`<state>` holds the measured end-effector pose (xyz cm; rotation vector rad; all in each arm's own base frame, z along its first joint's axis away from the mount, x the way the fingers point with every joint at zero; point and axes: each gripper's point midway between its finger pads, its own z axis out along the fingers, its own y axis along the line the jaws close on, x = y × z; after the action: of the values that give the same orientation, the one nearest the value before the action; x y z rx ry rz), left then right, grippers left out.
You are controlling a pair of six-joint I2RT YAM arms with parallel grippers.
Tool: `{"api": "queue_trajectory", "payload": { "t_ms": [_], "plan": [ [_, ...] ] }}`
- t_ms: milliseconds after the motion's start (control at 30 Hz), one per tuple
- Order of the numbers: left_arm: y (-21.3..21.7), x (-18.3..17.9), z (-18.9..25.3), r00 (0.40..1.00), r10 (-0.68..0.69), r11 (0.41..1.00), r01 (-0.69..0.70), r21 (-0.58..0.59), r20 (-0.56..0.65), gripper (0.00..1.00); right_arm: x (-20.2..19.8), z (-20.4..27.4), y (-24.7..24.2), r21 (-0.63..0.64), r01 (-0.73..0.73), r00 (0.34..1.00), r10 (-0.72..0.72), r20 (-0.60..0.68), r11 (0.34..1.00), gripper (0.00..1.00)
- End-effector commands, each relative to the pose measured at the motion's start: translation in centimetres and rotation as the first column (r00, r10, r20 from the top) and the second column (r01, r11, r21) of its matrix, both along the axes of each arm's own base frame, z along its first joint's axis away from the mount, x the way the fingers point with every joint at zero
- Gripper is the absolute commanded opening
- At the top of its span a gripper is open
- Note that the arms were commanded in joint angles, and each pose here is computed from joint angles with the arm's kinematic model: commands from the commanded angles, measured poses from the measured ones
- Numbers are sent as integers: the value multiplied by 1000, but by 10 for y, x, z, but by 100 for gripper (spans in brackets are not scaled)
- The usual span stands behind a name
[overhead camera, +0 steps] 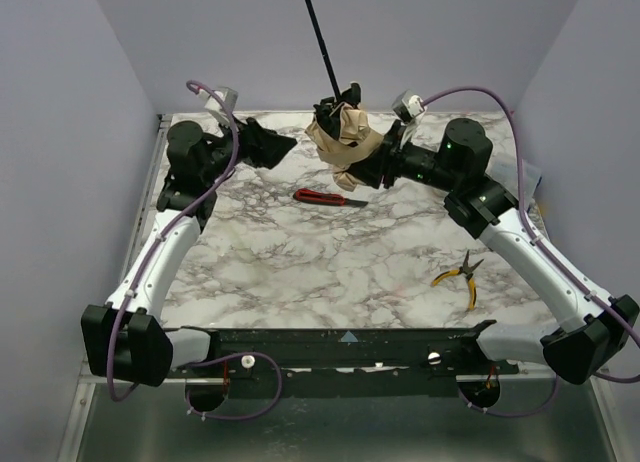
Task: Open the umbrella
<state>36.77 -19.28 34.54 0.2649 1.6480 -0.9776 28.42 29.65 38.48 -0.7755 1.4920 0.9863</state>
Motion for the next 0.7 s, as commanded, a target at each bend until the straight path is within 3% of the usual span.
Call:
{"api": "queue_trajectory", "payload": {
  "t_ms": [0, 233, 467, 667],
  "plan": [
    [-4, -40, 80, 934, -217, 972, 234, -26, 285, 73, -18, 32, 3, 44, -100, 987, 94, 128, 994, 0],
    [-22, -45, 153, 890, -248, 949, 302, -87, 383, 73, -39, 14, 13, -16, -263, 955, 263, 140, 965, 0],
    [-50, -74, 178, 821, -358, 886, 449, -114, 445, 78, -40, 5, 16, -36, -291, 950, 294, 105, 956, 0],
    [-57, -61, 184, 852, -316, 895, 414, -166, 417, 74, -43, 0, 16, -47, -312, 943, 315, 105, 949, 0]
  ]
}}
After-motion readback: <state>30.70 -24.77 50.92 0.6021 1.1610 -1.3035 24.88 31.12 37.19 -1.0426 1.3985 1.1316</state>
